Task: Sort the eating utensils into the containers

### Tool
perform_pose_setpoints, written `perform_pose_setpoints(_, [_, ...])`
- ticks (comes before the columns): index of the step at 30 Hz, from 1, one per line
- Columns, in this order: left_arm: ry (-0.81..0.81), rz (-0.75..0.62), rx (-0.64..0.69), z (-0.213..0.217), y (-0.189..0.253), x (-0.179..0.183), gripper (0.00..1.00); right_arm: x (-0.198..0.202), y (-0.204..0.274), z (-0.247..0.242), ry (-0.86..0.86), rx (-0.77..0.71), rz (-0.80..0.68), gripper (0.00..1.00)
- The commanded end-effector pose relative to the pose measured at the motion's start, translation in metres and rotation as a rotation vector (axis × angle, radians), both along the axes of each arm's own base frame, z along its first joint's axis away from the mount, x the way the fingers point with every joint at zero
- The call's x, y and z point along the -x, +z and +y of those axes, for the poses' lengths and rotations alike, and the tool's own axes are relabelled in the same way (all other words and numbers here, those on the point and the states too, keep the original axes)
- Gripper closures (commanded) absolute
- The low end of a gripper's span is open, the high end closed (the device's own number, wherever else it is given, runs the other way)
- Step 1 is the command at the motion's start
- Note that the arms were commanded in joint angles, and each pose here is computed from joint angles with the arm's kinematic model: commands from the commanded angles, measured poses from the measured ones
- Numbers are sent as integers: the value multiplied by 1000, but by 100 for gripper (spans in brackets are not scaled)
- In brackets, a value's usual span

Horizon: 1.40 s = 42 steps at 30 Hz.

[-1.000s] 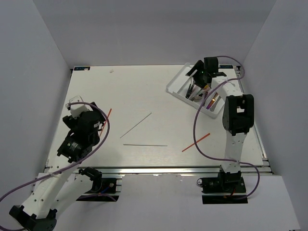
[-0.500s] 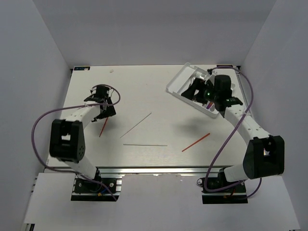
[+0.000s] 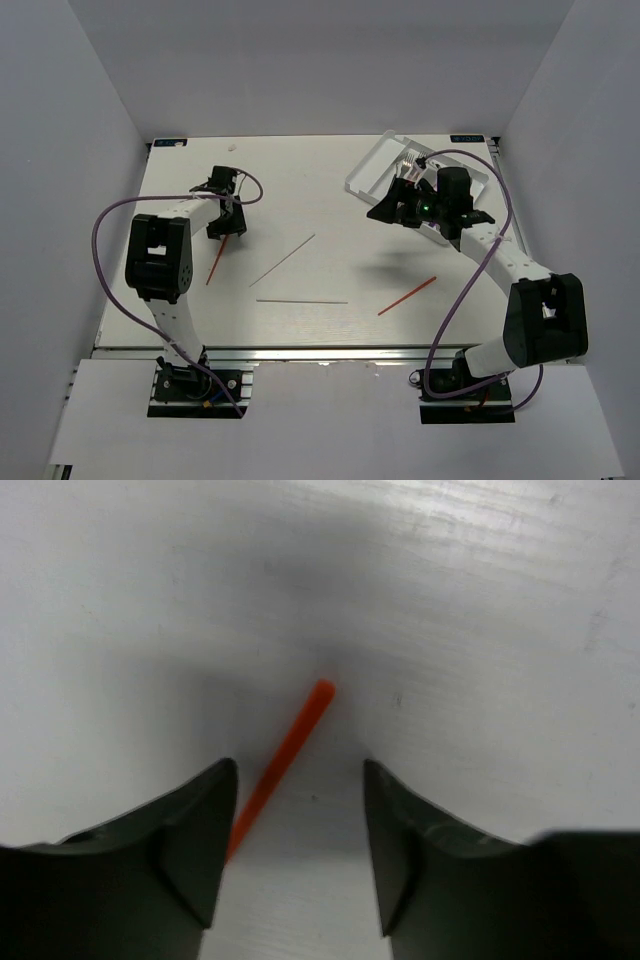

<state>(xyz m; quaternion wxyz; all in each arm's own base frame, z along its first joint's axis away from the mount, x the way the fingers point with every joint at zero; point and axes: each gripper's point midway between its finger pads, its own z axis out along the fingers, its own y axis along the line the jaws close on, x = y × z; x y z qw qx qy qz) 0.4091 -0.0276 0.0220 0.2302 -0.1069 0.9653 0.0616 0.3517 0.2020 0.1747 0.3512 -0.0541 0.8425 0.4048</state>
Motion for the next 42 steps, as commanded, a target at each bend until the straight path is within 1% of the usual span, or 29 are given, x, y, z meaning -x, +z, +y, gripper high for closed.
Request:
perform_pose_setpoints(1, [-25,26,-39,6,3,-1,40,4,18,4,47,-18,-90,18])
perform_pose_setpoints(3, [-43,44,-37,5,1,-1,42,5,20,4,46,-19,-102,18])
perform_pose_setpoints(4, [-55,47,-37,4,1,-1,46,5,20,4,44,-16,-102,17])
perform_pose_setpoints(5, [-62,47,-42,5,2,-1,47,5,20,4,42,-16,-103,18])
perform_pose_setpoints(7, [-55,54,-59,9,1,1,56,4,20,3,40,-14,-102,18])
perform_pose_setpoints(11, [-58,84,-59,9,-10,10,67,5,21,3,38,-17,-104,18])
perform_pose_setpoints(13, [-60,112,-57,9,-18,16,75,5,24,3,35,-15,-112,18])
perform_pose_setpoints(16, [-52,138,-36,6,-28,24,91,7,26,1,34,-13,-122,18])
perform_pose_setpoints(17, [-45,142,-25,4,-30,26,94,7,28,2,37,-16,-127,17])
perform_pose_setpoints(18, [-43,147,-24,4,-32,28,100,9,29,4,52,-26,-130,17])
perform_pose_setpoints(22, [-30,142,-13,0,-29,27,100,15,31,9,92,-58,-135,17])
perform_pose_setpoints(25, [-26,81,16,-9,-10,18,100,15,31,11,99,-81,-131,17])
perform_pose_setpoints(31, [-57,-159,177,-42,64,-10,100,14,26,12,94,-99,-116,16])
perform_pose_setpoints(34, [-84,-237,231,-55,95,-14,100,20,28,17,136,-131,-116,16])
perform_pose_setpoints(35, [-84,-264,254,-59,104,-16,100,24,34,23,187,-168,-137,16])
perform_pose_setpoints(37, [-102,-306,335,-72,125,-14,100,33,37,33,228,-230,-124,17])
perform_pose_setpoints(38, [-113,-331,372,-80,131,-15,100,33,44,41,250,-251,-172,17])
perform_pose_setpoints(39, [-130,-348,415,-89,138,-13,100,43,46,59,292,-262,-179,17])
perform_pose_setpoints(40, [-141,-366,517,-105,153,-7,100,44,50,69,299,-260,-190,17])
perform_pose_setpoints(41, [-166,-401,589,-120,157,-8,100,38,47,79,281,-238,-202,18])
perform_pose_setpoints(42, [-187,-414,653,-131,164,-4,100,49,48,100,318,-231,-209,19])
